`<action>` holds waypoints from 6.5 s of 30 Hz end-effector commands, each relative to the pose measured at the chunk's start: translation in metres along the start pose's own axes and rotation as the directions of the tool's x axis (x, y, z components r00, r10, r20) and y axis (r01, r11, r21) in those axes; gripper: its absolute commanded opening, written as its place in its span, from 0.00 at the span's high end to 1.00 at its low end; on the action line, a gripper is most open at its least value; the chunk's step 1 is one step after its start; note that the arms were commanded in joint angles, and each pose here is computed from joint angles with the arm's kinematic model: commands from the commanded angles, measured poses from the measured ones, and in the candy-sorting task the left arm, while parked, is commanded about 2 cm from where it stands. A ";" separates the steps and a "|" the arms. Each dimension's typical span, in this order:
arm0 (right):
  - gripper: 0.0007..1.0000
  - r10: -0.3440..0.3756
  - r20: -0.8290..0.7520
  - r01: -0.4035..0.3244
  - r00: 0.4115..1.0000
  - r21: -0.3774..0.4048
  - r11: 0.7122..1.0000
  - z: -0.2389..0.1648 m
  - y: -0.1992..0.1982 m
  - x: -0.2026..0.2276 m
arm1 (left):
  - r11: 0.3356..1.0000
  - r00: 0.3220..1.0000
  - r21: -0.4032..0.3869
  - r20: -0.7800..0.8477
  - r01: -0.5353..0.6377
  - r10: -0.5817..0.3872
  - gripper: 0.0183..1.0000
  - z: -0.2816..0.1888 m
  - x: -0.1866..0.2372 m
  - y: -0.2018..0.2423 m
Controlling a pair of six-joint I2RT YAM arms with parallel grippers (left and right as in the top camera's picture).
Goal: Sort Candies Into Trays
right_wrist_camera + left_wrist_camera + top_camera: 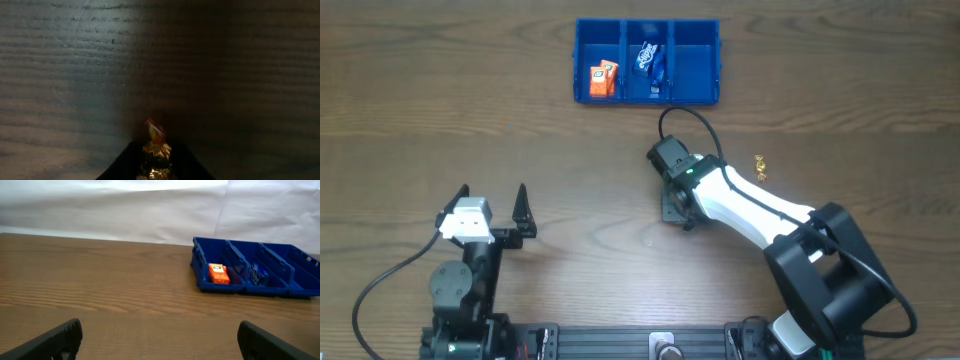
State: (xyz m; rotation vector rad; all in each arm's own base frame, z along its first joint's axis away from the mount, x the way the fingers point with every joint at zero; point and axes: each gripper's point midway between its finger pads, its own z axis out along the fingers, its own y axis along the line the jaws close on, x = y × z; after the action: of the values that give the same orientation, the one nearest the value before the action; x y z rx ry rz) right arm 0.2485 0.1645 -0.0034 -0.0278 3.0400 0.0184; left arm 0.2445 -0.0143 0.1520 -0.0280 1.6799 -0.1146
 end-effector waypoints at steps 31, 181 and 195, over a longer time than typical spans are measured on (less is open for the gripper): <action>0.82 0.079 0.548 -0.074 0.833 -0.031 0.997 -0.113 -0.036 -0.309 | 1.000 0.999 0.002 -0.051 -0.002 0.003 0.00 0.001 0.016 0.001; 0.43 0.096 0.296 -0.139 0.950 0.130 0.982 -0.064 -0.151 -0.134 | 1.000 0.999 0.002 -0.051 -0.002 0.003 0.00 0.001 0.016 0.001; 0.44 0.109 0.199 -0.129 0.974 0.086 0.988 -0.013 -0.147 -0.098 | 1.000 0.999 0.002 -0.051 -0.002 0.003 0.00 0.001 0.016 0.001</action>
State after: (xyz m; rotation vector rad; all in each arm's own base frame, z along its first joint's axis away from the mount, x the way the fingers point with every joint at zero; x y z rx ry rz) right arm 0.3514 0.0214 0.0285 0.1574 2.8066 -0.1117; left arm 0.2445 -0.0143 0.1519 -0.0280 1.6803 -0.1146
